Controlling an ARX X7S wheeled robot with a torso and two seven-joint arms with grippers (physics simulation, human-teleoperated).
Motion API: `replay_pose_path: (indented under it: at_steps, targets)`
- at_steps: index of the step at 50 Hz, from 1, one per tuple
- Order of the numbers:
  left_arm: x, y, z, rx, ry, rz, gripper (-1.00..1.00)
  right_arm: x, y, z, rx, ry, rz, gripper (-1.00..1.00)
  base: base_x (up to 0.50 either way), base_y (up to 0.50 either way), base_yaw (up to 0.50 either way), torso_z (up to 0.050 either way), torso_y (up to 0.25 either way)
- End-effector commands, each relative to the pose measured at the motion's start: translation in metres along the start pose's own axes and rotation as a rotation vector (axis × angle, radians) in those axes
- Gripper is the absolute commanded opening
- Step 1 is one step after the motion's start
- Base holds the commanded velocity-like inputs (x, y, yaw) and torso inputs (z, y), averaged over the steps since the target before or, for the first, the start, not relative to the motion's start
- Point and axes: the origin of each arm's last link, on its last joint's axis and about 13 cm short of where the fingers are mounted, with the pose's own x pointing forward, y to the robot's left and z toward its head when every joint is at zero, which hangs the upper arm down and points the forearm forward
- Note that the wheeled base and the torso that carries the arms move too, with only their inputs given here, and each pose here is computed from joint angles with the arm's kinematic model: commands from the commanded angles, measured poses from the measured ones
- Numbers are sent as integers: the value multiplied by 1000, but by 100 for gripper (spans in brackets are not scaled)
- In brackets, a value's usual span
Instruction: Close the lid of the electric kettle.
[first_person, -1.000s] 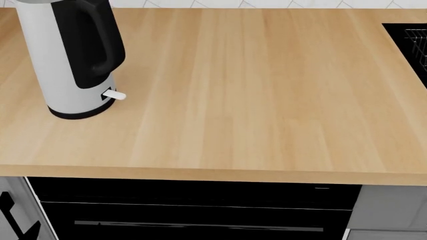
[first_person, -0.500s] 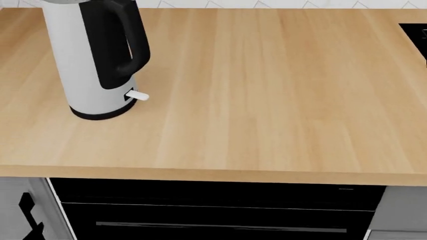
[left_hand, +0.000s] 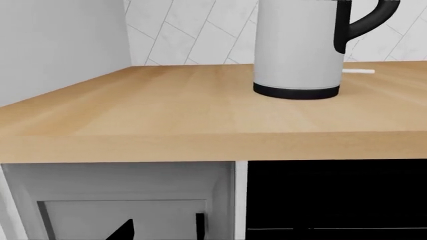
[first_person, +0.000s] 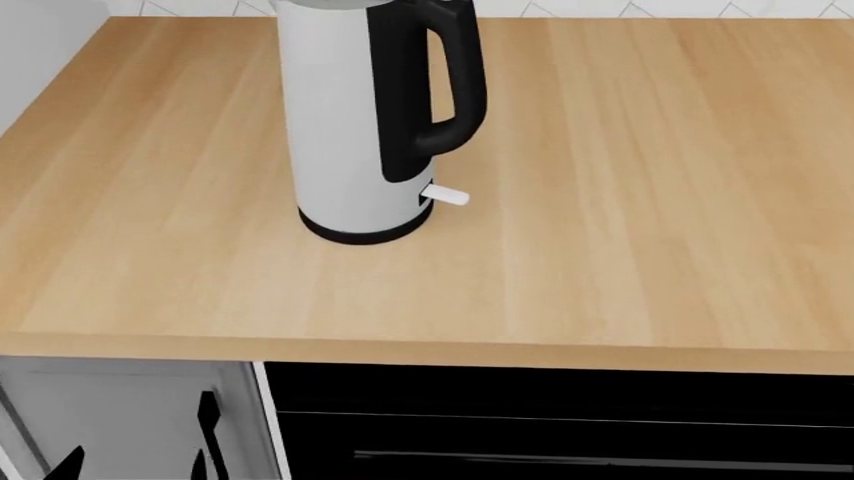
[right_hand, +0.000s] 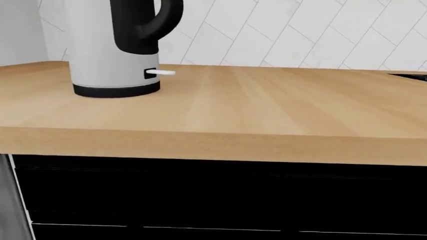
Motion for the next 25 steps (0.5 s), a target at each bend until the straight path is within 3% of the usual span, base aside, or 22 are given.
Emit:
replay_pose_path:
  at_steps: [1,7,10,12,16,17,18,19,20,21,25]
  targets:
    - [0,0,0,3,3,2,100,0,0,1,16,-2,-4,100,0,55,0,0,0]
    - [0,0,-1,27,14,4,100,0,0,-1,-11,10,-13,100,0,0,0,0,0]
    - [0,2,1,34,50,2,100,0,1,0,16,54,-5,100,0,0,0,0,0]
    - [0,9,23,72,62,47,100,-1,-2,15,-16,124,-6,100,0,0,0,0,0]
    - [-2,16,49,62,38,60,100,-2,-6,38,-28,137,17,100,0,0,0,0,0]
    - [6,58,97,85,-46,112,100,20,-30,93,-54,16,40,100,0,0,0,0,0]
    - [-4,48,116,74,-46,54,100,9,-9,108,-42,-8,125,100,0,0,0,0,0]
    - [-19,41,131,114,-45,17,100,1,-7,132,-128,-56,198,100,0,0,0,0,0]
    - [-30,36,141,135,-59,-9,100,-15,-14,148,-200,-66,151,100,0,0,0,0,0]
    - [-30,37,143,135,-61,-11,100,-21,-15,146,-193,37,141,100,0,0,0,0,0]
    - [-34,37,151,147,-76,-20,100,-25,-16,151,-207,57,150,100,0,0,0,0,0]
